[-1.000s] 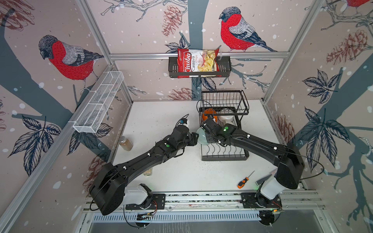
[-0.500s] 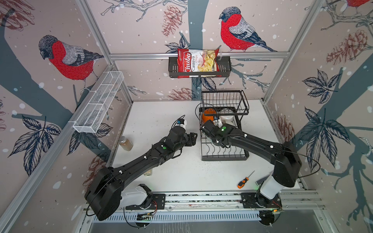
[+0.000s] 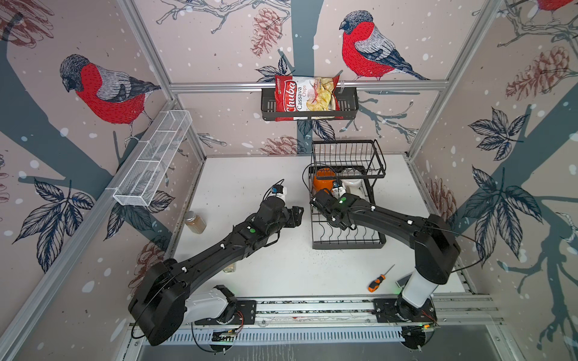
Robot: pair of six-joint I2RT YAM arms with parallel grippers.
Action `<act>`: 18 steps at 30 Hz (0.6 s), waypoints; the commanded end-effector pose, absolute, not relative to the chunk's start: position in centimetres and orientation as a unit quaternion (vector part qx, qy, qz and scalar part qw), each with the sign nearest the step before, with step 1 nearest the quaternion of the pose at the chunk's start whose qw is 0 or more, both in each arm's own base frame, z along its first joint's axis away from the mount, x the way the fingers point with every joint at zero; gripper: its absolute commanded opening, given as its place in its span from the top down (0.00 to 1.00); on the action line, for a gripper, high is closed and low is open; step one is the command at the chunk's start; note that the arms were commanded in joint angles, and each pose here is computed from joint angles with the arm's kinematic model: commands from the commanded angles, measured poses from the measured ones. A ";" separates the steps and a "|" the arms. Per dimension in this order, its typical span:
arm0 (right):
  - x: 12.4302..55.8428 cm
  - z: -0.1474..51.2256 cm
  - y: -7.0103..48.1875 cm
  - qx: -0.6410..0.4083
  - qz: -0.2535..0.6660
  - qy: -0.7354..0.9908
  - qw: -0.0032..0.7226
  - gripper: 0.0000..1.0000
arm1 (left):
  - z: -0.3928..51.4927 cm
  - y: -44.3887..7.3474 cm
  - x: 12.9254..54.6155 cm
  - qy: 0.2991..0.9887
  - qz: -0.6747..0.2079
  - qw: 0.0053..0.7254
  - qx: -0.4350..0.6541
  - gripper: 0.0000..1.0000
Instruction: Load the bowls into the dish rack
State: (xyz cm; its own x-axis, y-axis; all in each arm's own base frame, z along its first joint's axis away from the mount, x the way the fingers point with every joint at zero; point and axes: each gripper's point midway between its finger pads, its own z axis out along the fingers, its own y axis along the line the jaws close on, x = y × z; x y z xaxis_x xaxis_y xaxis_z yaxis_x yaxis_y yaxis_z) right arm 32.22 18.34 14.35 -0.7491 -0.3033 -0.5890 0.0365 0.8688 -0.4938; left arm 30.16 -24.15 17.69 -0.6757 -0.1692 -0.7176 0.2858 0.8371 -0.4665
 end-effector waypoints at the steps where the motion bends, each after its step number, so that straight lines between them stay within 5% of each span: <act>1: 33.2 14.8 18.2 -0.059 -0.258 0.891 0.369 1.00 | 18.4 -24.1 30.6 0.862 -0.284 0.418 0.036 0.29; 18: 34.3 15.2 16.9 -0.026 -0.347 0.854 0.386 1.00 | 17.6 -23.8 30.8 0.866 -0.274 0.415 0.041 0.29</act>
State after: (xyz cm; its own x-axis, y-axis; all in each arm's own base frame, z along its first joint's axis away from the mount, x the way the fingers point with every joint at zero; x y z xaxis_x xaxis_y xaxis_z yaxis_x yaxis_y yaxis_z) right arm 34.10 17.71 13.88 -0.7359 -0.2998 -0.6071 0.1516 0.8010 -0.5792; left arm 30.27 -23.75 17.13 -0.6757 -0.1538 -0.7209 0.2858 0.8468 -0.4486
